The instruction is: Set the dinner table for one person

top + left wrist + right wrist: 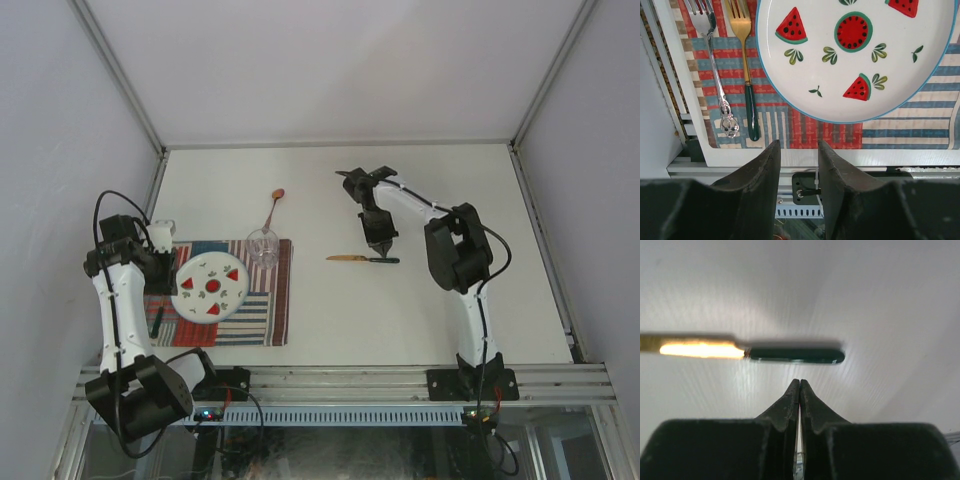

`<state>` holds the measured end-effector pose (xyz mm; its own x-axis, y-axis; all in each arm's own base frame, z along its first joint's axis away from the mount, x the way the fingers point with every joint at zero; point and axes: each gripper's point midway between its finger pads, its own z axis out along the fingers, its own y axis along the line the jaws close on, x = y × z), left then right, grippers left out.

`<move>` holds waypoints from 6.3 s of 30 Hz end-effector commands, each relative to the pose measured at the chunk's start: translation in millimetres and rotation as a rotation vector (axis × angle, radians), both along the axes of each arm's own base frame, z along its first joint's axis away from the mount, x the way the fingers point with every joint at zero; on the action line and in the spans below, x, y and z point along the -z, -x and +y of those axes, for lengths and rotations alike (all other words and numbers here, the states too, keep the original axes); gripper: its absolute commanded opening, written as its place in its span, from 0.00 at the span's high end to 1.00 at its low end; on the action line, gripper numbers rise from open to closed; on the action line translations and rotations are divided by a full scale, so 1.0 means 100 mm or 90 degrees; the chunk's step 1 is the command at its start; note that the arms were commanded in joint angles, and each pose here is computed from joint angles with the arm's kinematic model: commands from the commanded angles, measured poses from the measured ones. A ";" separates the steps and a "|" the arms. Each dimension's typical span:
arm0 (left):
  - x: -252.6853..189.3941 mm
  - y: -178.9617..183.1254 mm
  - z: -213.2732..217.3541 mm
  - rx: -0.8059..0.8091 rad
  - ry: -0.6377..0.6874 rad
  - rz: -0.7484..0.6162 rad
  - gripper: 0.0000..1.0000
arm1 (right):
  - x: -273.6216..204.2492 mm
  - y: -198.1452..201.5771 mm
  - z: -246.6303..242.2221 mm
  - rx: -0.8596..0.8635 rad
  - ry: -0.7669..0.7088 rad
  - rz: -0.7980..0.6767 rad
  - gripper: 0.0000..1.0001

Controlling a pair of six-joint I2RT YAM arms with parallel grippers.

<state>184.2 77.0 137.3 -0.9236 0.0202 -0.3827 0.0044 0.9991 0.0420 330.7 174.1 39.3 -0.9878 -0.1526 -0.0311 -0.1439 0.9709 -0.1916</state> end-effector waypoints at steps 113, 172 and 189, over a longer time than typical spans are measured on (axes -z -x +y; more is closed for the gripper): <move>-0.17 0.08 0.11 -0.019 -0.001 -0.005 0.60 | 0.18 0.63 -0.17 0.069 -0.019 0.032 1.00; -0.26 0.14 0.06 -0.058 0.005 -0.017 0.60 | 0.36 0.37 0.45 0.100 -0.013 -0.039 1.00; -0.40 -0.12 0.13 -0.104 0.031 -0.026 0.60 | 0.36 -0.21 0.34 0.119 -0.059 -0.048 1.00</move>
<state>182.0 84.1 155.1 -0.9322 -0.1302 -0.3377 -0.1303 0.9912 -0.0227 335.4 204.8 14.6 -0.9937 0.0571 -0.0963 0.0682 0.9909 -0.1164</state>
